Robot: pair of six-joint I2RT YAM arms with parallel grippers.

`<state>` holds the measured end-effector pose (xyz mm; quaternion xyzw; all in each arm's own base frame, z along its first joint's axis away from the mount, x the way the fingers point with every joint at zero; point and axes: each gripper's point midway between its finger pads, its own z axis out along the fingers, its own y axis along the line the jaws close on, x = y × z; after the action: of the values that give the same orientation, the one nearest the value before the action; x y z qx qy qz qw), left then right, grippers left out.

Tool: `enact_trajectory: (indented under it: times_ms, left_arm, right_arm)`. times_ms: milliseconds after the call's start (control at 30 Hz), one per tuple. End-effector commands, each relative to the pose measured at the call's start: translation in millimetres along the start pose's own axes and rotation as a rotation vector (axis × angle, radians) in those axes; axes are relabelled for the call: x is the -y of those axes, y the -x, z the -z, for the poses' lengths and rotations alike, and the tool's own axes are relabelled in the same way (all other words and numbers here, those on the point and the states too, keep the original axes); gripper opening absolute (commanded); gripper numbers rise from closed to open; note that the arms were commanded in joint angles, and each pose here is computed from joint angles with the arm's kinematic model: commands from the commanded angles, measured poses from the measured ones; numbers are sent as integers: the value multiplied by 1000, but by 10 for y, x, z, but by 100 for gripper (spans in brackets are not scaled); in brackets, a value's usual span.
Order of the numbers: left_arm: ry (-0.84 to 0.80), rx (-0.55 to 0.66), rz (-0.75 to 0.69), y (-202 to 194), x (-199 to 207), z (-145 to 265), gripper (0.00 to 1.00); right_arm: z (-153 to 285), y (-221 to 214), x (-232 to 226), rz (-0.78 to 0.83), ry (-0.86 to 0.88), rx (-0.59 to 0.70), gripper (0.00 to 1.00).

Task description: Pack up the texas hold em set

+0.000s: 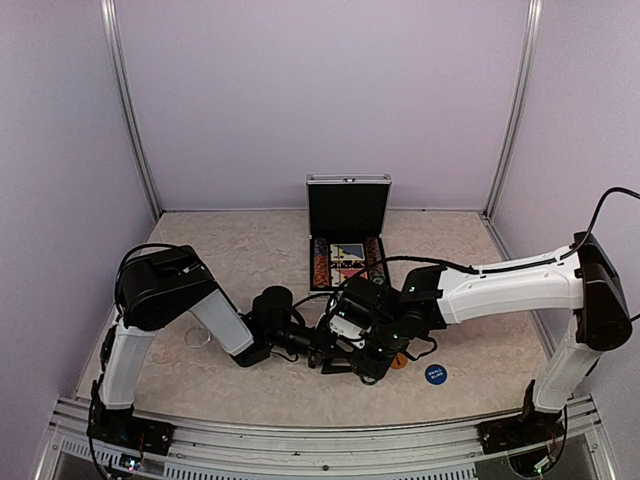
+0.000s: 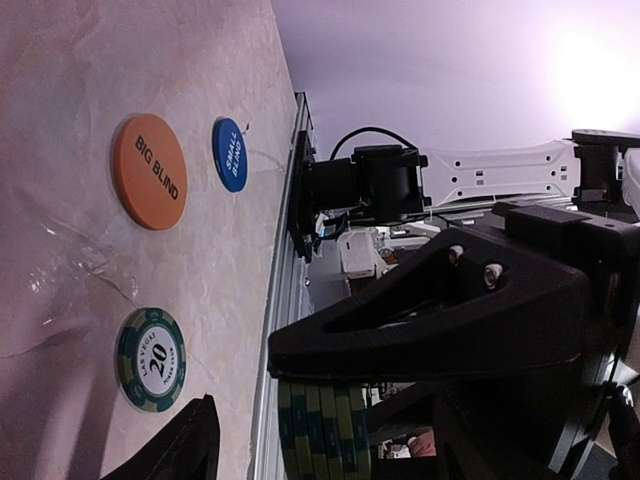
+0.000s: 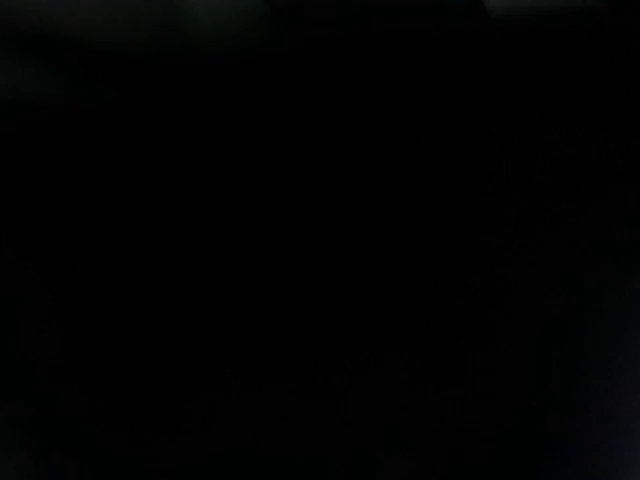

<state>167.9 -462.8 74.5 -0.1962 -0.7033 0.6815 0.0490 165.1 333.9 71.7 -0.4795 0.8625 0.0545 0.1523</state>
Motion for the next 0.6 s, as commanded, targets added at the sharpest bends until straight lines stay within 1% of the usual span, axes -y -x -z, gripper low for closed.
enact_trajectory:
  times_ms: [0,167,467,567]
  left_arm:
    - [-26,-57,-32,-98,45,-117,72]
    - [-19,-58,-20,-116,-14,-115,71]
    - [-18,-63,-11,-150,-40,-117,66]
    - [-20,-63,-12,-150,-39,-118,62]
  right_arm:
    - [102,98,-11,18,3,49,27]
    - [119,95,-15,35,5,54,27]
    - [149,141,-28,76,14,68,27]
    - [146,161,-33,83,15,66,27]
